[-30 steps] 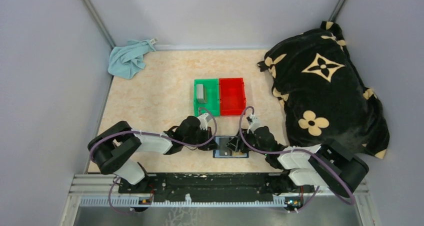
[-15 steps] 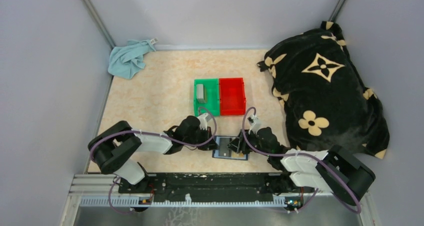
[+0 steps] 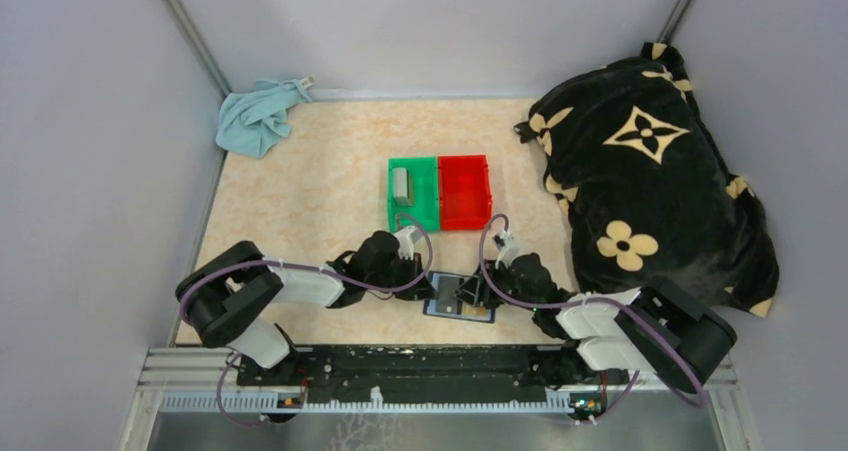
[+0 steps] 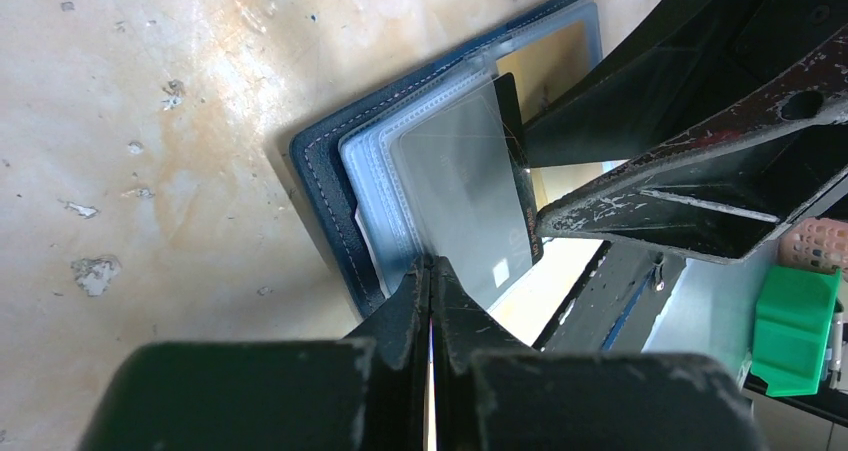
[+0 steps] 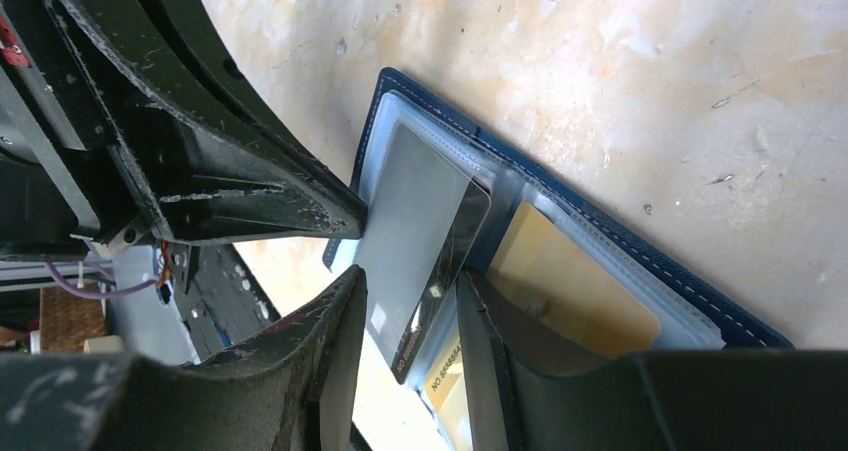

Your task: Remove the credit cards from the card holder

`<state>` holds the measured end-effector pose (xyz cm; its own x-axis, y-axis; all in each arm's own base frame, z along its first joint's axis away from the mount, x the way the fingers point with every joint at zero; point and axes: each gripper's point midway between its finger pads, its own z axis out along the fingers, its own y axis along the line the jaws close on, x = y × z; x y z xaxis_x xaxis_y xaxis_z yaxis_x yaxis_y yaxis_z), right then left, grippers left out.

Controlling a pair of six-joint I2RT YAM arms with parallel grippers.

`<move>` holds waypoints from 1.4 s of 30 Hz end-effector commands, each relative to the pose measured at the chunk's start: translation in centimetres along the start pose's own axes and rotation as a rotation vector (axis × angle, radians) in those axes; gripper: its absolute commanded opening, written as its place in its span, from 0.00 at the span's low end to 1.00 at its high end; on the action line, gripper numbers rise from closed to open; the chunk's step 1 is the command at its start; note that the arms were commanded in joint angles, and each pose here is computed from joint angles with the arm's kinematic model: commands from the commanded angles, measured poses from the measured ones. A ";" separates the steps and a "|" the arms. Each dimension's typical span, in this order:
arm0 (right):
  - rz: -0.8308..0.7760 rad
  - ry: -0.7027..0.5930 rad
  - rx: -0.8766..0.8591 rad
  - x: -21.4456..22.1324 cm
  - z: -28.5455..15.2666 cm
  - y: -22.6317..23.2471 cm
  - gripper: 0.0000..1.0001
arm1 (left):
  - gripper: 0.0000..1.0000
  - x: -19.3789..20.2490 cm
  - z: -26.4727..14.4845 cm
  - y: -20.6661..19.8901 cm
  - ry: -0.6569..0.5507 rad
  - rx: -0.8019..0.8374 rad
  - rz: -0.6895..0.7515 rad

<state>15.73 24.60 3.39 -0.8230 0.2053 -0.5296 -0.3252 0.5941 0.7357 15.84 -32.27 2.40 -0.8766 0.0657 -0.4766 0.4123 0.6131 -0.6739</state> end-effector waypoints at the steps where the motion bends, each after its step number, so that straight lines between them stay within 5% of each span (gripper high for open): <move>1: -0.040 0.064 -0.257 0.0 0.1 6.0 0.38 | 0.01 1.2 0.3 1.4 0.026 -0.044 -0.004; 42: -0.036 0.068 -0.260 -0.1 0.9 6.2 0.37 | 0.00 -0.9 -3.1 -0.4 -0.062 -0.043 0.052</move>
<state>13.46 27.05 4.61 -0.8681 0.1109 -0.4838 -0.3826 0.4713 0.7947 16.03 -30.87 5.48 -0.8404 0.0407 -0.5404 0.4420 0.6283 -0.6402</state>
